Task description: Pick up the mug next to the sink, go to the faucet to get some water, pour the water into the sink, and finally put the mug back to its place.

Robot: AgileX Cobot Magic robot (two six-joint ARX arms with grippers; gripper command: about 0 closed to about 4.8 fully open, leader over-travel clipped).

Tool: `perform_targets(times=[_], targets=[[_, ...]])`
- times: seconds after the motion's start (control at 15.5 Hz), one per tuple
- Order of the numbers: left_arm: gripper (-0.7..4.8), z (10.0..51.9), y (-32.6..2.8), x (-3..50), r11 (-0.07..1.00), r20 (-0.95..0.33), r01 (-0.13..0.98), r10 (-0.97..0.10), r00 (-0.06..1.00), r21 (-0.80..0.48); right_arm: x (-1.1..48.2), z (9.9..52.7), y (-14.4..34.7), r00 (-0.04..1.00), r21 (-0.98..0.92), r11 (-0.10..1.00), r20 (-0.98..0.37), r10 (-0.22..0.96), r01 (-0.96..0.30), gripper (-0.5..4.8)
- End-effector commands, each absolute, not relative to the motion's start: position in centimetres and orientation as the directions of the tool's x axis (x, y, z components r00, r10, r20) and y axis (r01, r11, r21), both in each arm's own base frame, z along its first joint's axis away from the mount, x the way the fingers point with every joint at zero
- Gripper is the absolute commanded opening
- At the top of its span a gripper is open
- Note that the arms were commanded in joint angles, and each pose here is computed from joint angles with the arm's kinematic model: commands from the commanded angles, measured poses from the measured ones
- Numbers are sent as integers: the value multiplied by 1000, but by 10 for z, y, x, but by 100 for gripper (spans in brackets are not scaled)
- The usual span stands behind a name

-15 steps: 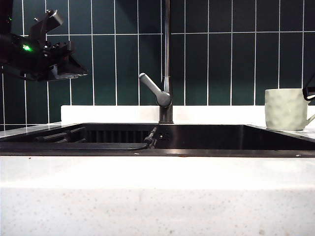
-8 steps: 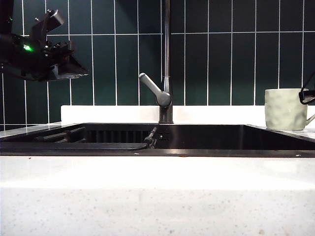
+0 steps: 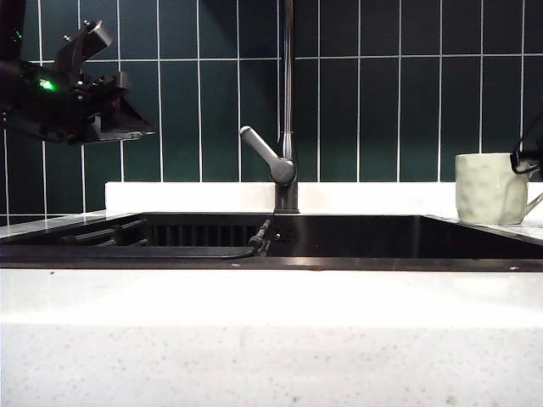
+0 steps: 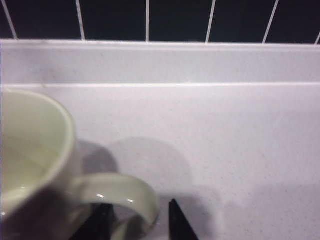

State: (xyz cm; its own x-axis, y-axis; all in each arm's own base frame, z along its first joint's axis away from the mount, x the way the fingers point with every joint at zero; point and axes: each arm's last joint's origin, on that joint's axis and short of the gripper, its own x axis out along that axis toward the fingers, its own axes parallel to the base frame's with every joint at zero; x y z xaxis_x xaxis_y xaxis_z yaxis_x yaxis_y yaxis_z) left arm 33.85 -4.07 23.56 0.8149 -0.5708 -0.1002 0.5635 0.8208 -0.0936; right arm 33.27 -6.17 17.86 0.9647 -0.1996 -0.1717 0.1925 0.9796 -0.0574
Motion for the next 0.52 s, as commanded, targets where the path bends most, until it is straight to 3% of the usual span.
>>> perform_targets(times=[0.06, 0.52], targets=[[156, 237, -42, 338, 806, -103, 583, -591, 800, -98, 338, 174, -65, 965, -60, 979, -168, -203, 196, 158], [156, 235, -42, 338, 800, -116, 590, -600, 792, -107, 345, 173, -71, 966, -59, 976, -142, -216, 210, 158]])
